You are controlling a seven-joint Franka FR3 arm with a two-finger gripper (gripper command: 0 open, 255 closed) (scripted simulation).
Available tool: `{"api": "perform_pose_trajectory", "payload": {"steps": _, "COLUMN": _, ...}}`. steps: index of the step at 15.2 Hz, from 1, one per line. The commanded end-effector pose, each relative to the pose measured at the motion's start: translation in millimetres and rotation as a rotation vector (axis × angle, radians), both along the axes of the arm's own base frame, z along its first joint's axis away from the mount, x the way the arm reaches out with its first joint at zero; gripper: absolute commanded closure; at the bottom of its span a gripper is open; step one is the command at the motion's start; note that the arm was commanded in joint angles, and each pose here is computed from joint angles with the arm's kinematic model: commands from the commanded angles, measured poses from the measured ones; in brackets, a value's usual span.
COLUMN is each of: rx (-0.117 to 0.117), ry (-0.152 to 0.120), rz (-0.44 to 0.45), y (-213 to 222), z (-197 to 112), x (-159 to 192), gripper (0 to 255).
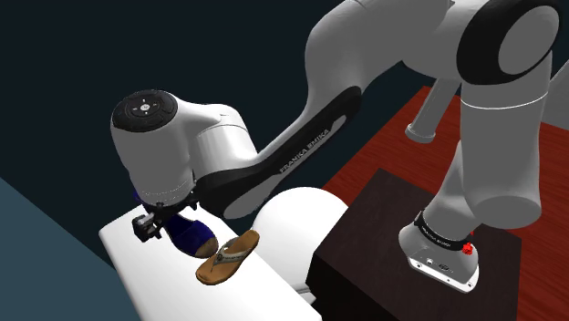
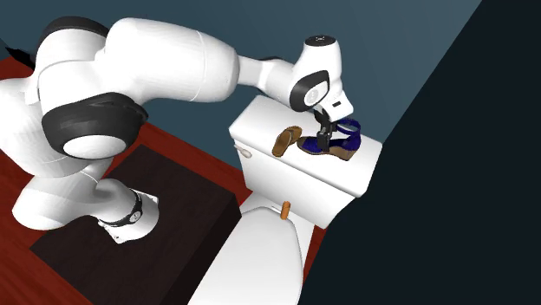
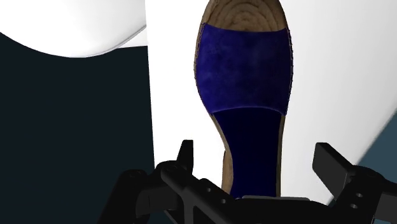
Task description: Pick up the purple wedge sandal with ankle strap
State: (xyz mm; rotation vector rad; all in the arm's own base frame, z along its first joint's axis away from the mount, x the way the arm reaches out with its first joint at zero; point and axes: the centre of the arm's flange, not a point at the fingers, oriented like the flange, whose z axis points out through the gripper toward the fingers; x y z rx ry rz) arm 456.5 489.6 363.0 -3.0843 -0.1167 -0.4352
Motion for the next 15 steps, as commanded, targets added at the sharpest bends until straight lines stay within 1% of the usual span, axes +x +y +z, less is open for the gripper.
{"api": "perform_pose_trajectory", "payload": {"steps": 1, "rx": 0.000, "ry": -0.001, "rz": 0.000, "y": 1, "z": -10, "x": 0, "gripper": 0}}
{"api": "perform_pose_trajectory", "payload": {"steps": 4, "rx": 0.000, "ry": -0.001, "rz": 0.000, "y": 1, "z": -26, "x": 0, "gripper": 0}}
{"api": "perform_pose_trajectory", "payload": {"steps": 6, "rx": 0.000, "ry": -0.001, "rz": 0.000, "y": 1, "z": -29, "x": 0, "gripper": 0}}
{"api": "perform_pose_trajectory", "payload": {"steps": 7, "rx": 0.000, "ry": -0.001, "rz": 0.000, "y": 2, "z": -29, "x": -1, "gripper": 255}}
{"api": "perform_pose_trajectory", "payload": {"steps": 15, "rx": 0.000, "ry": -0.001, "rz": 0.000, "y": 2, "z": -28, "x": -1, "gripper": 255}}
